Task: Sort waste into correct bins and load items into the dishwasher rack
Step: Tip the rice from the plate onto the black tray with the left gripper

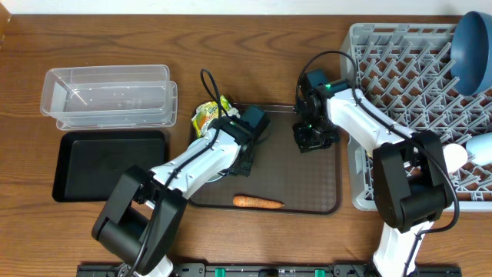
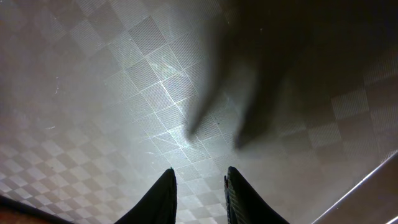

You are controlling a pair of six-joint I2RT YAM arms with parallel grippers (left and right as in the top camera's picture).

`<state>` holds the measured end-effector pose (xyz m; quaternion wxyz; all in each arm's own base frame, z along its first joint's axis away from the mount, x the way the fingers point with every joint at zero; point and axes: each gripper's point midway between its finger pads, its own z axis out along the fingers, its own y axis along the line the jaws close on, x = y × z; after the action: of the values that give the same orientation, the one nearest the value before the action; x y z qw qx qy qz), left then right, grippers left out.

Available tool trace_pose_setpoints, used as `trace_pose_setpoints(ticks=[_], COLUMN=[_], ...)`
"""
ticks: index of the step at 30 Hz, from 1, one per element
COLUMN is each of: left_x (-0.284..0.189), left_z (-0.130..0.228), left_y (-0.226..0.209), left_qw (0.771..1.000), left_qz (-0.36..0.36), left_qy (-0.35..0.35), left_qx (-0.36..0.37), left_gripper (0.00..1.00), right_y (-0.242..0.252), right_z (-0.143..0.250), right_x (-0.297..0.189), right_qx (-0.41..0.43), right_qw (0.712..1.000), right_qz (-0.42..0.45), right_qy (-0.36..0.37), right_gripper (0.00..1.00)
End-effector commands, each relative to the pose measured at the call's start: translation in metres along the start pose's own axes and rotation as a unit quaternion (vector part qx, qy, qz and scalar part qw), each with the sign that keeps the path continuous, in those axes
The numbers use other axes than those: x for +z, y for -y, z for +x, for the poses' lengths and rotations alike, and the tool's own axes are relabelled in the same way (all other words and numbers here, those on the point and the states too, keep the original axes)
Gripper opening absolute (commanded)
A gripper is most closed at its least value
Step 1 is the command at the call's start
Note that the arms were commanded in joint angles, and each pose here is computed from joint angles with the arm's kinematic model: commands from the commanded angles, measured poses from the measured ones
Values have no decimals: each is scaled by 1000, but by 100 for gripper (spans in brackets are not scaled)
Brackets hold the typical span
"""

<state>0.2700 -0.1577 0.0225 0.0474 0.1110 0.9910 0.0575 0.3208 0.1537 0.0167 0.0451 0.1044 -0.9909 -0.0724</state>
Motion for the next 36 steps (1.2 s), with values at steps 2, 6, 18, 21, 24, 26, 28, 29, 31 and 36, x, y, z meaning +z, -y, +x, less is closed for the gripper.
trace_pose_setpoints(ticks=[2, 6, 18, 21, 24, 26, 28, 29, 31, 36], left_x=[-32, -60, -101, -98, -95, -94, -94, -95, -98, -99], left_z=[-7, -6, -3, -3, -2, -2, -1, -2, -4, -6], left_y=[-9, -14, -92, -109, -119, -130, -137, -140, -143, -162], left_qw=[999, 997, 987, 983, 979, 974, 969, 964, 955, 926], left_qz=[0, 11, 11, 30, 65, 83, 116, 138, 180, 249], left_qy=[46, 77, 116, 106, 98, 95, 94, 97, 105, 124], left_qx=[-9, 3, -108, -146, -166, -189, -199, -205, -213, -256], left_gripper=[6, 6, 6, 6, 6, 6, 6, 6, 6, 6], right_y=[1, 2, 2, 3, 4, 5, 5, 5, 5, 5], right_z=[2, 2, 3, 3, 4, 5, 6, 6, 6, 7], right_x=[3, 3, 3, 3, 3, 3, 3, 3, 3, 3], right_qx=[9, 9, 9, 9, 10, 10, 10, 10, 10, 10], right_qw=[1000, 1000, 1000, 1000, 1000, 1000, 1000, 1000, 1000, 1000], right_qz=[3, 6, 7, 7, 13, 15, 15, 15, 15, 16], right_qy=[-5, -5, -7, -9, -10, -11, -13, -14, -13, -15], right_gripper=[25, 25, 25, 25, 24, 25, 25, 25, 25, 24])
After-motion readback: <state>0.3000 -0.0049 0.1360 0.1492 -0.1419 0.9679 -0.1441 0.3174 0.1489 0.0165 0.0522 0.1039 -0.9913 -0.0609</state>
